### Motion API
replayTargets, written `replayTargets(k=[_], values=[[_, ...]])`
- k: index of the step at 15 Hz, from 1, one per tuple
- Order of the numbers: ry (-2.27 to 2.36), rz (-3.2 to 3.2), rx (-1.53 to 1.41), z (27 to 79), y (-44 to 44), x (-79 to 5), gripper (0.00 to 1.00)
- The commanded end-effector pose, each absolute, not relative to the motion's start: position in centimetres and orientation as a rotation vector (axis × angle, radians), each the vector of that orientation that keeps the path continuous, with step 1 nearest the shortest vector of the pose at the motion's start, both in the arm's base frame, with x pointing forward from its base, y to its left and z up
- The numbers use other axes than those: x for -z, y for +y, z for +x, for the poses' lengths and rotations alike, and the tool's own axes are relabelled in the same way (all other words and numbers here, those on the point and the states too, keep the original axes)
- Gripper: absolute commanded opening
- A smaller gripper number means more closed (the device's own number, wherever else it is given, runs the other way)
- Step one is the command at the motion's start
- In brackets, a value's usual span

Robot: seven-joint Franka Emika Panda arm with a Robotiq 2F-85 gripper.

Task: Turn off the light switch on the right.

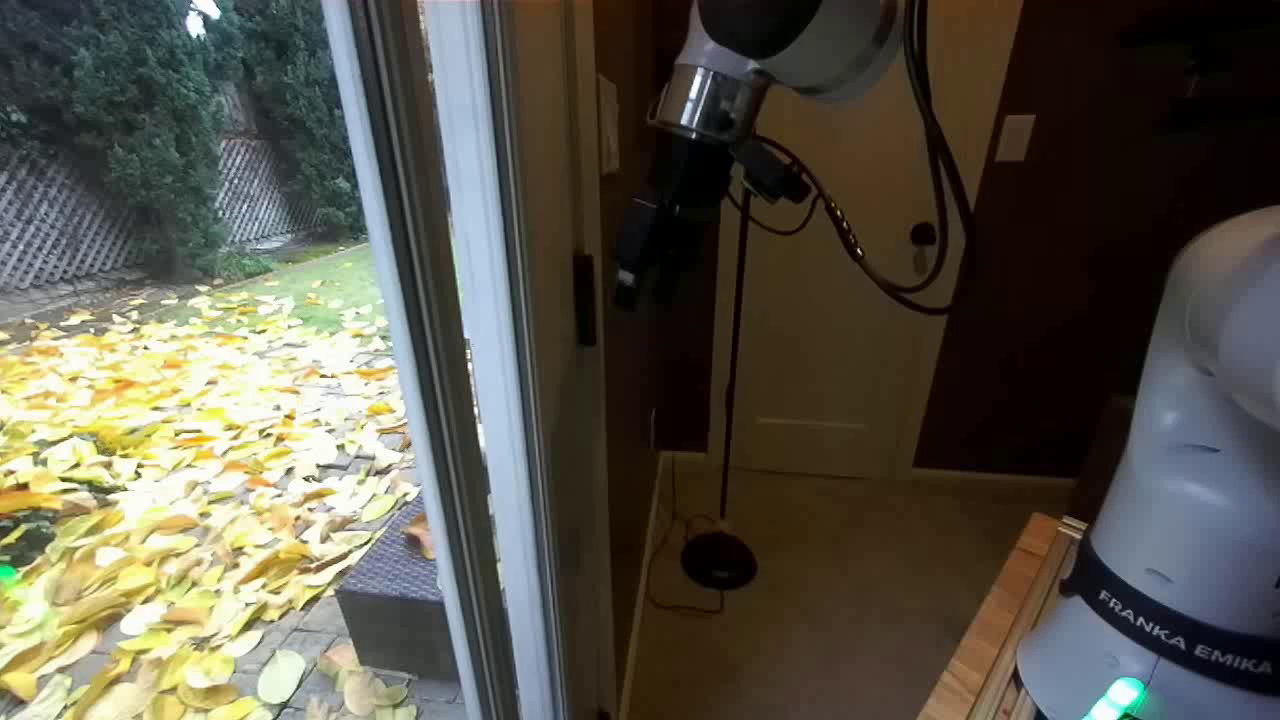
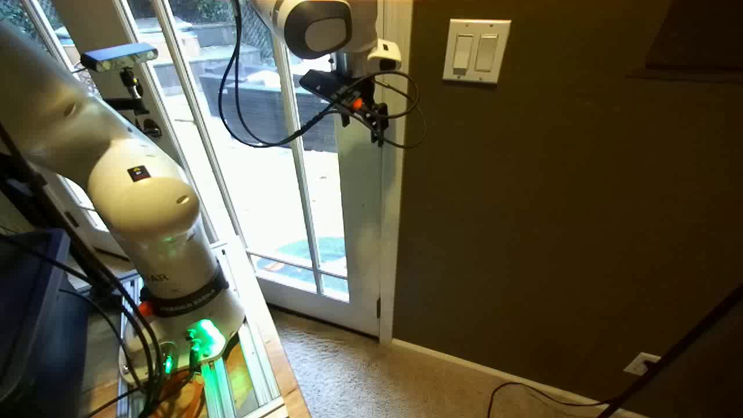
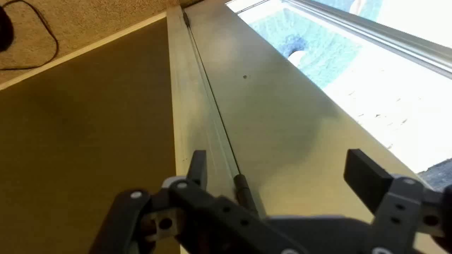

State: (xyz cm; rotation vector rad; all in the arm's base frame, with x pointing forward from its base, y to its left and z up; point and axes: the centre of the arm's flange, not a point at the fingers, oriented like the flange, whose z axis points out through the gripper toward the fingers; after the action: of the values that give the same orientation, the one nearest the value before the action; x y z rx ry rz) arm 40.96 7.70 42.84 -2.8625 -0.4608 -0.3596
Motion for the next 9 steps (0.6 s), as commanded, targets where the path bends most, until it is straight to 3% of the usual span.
replayTargets(k=[1, 9], values=[[-0.461, -2.862, 0.360, 41.0, 7.7, -42.8, 1.00], [-0.624, -2.679, 0.339, 39.6, 8.6, -47.5, 1.00]])
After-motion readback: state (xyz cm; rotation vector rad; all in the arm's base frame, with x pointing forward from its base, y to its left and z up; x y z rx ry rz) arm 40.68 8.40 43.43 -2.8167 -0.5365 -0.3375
